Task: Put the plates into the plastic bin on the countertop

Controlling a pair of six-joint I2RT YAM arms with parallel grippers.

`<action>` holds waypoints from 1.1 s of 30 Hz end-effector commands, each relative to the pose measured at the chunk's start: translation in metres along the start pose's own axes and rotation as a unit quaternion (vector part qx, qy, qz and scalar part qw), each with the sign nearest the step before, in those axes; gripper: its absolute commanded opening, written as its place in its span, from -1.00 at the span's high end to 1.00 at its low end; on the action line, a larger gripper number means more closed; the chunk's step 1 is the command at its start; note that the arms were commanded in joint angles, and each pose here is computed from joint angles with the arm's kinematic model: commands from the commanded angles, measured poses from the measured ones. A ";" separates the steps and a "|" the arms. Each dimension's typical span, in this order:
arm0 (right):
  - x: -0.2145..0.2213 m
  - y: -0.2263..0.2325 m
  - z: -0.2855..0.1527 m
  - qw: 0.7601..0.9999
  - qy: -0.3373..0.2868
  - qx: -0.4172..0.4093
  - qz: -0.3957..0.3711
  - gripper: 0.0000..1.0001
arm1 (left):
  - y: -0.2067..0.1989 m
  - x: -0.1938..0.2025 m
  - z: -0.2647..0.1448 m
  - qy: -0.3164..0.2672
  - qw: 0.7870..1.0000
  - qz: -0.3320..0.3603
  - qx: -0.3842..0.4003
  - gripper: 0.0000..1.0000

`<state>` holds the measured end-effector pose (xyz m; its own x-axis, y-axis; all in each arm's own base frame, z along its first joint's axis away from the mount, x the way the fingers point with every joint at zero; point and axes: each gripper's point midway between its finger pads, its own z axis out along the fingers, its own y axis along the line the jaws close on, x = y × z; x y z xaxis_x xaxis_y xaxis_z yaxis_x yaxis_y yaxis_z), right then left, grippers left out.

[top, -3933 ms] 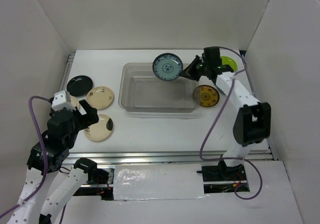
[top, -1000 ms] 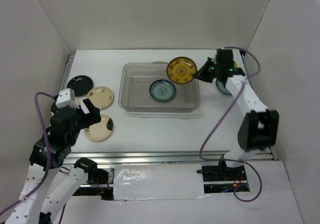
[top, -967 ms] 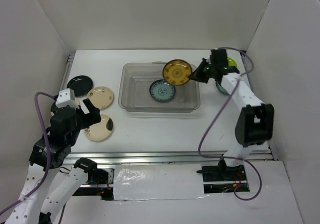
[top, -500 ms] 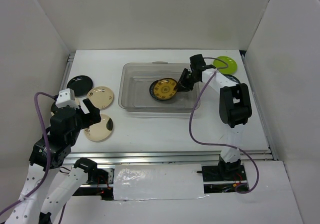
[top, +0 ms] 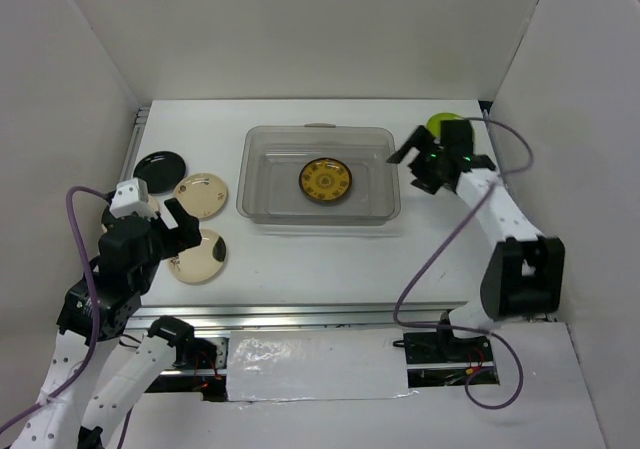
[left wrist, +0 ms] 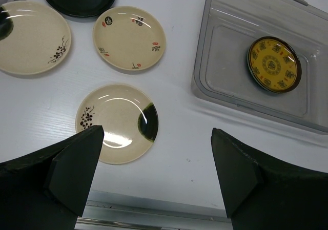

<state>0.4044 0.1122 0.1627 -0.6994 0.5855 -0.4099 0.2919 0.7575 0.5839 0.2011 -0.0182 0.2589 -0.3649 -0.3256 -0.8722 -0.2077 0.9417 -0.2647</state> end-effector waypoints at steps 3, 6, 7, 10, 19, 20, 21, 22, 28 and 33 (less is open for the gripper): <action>-0.066 -0.116 -0.046 0.968 -0.178 0.088 0.156 -1.00 | -0.005 -0.011 -0.003 -0.024 1.000 -0.004 0.015 -0.99; -0.081 -0.167 -0.043 0.949 -0.203 0.101 0.218 -1.00 | -0.006 -0.010 -0.003 -0.022 1.000 -0.003 0.018 -0.99; -0.089 -0.170 -0.038 0.947 -0.215 0.086 0.220 -1.00 | -0.006 -0.009 -0.002 -0.021 1.000 -0.001 0.018 -0.99; -0.096 -0.195 -0.025 0.935 -0.218 0.095 0.263 -1.00 | -0.007 -0.010 -0.004 -0.023 0.999 -0.002 0.023 -0.99; -0.116 -0.225 0.015 0.919 -0.214 0.066 0.325 -0.91 | -0.010 -0.013 -0.009 -0.035 0.999 -0.004 0.040 -0.99; -0.112 -0.230 0.022 0.917 -0.206 0.071 0.334 -0.89 | -0.010 -0.013 -0.009 -0.034 0.999 -0.003 0.040 -0.99; -0.110 -0.233 0.027 0.916 -0.201 0.074 0.339 -0.85 | -0.010 -0.013 -0.009 -0.034 0.999 -0.003 0.039 -0.99; -0.110 -0.235 0.035 0.916 -0.191 0.073 0.344 -0.78 | -0.011 -0.013 -0.008 -0.033 0.999 -0.003 0.040 -0.99; -0.113 -0.245 0.053 0.914 -0.160 0.074 0.364 -0.31 | -0.010 -0.012 -0.007 -0.031 0.999 -0.002 0.038 -0.99; -0.112 -0.248 0.058 0.917 -0.142 0.077 0.366 0.44 | -0.010 -0.012 -0.008 -0.033 0.999 -0.004 0.037 -0.99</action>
<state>0.4496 -0.1205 0.0266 -0.0878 0.9854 -0.1457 0.7035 0.1649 0.6913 0.1956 -0.0210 0.2689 -0.3277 -0.3400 -0.8815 -0.1689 0.9391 -0.2994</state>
